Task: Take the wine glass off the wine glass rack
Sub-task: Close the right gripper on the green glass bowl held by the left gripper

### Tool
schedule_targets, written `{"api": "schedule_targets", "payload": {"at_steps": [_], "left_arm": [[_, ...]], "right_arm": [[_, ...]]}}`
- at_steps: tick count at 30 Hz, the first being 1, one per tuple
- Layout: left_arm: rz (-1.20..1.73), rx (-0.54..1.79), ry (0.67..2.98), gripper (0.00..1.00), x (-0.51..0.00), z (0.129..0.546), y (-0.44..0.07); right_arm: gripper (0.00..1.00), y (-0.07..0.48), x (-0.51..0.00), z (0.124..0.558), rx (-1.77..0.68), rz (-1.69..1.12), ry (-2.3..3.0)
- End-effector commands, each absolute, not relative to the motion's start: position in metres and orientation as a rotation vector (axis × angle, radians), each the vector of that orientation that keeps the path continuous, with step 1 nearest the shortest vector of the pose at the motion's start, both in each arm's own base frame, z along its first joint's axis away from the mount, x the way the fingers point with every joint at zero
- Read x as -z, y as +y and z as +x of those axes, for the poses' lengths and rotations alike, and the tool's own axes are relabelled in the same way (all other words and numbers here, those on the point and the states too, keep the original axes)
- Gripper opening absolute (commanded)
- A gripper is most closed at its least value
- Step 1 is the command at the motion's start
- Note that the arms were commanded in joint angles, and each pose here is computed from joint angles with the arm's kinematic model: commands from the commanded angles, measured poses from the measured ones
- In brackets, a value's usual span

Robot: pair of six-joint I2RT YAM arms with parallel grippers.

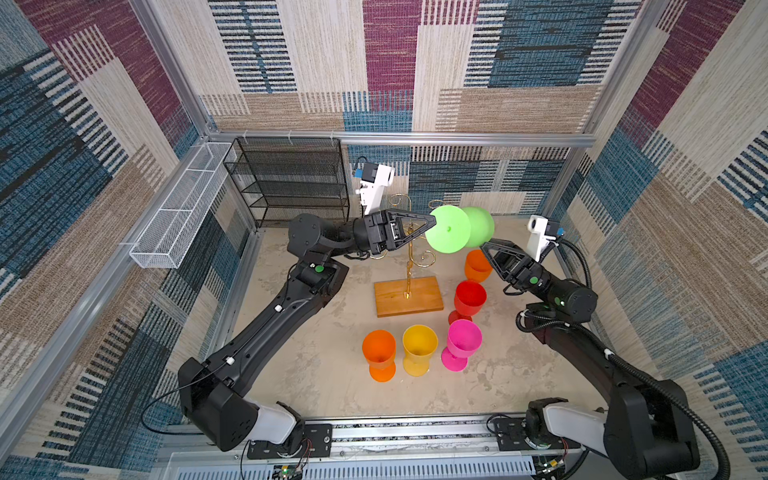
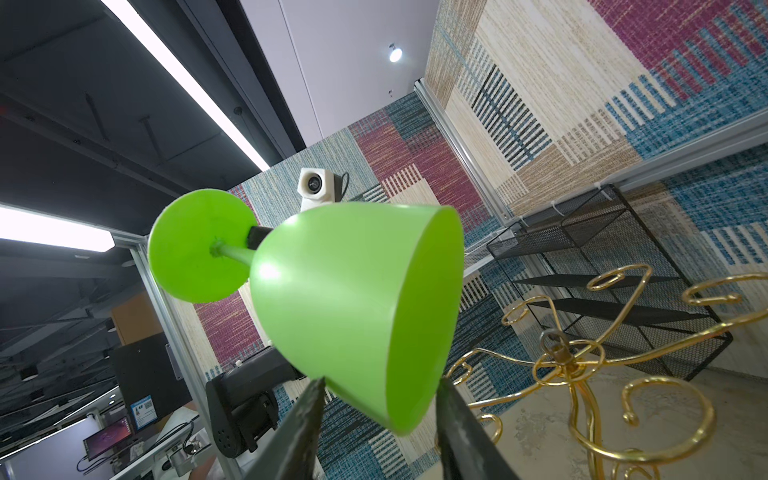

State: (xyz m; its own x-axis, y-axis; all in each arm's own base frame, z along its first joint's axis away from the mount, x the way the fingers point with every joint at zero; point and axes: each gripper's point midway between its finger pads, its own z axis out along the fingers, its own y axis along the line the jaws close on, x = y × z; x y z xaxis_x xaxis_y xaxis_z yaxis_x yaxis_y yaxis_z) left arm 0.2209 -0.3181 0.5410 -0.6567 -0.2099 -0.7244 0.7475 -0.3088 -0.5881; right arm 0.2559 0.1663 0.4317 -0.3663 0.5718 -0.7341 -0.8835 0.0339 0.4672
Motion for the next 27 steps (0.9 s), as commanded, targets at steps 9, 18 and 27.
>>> {"api": "schedule_targets", "payload": {"at_steps": [9, 18, 27], "left_arm": [[0.677, 2.115, 1.241, 0.0, -0.552, 0.227, -0.319], [0.659, 2.215, 1.2, 0.0, -0.556, 0.236, -0.323], [0.653, 2.227, 1.21, 0.0, -0.55, 0.239, -0.325]], "right_arm": [[0.46, 0.165, -0.464, 0.194, -1.39, -0.667, 0.883], [0.4, 0.164, -0.466, 0.189, -1.379, -0.674, 0.871], [0.3, 0.163, -0.47, 0.187, -1.357, -0.667, 0.868]]}}
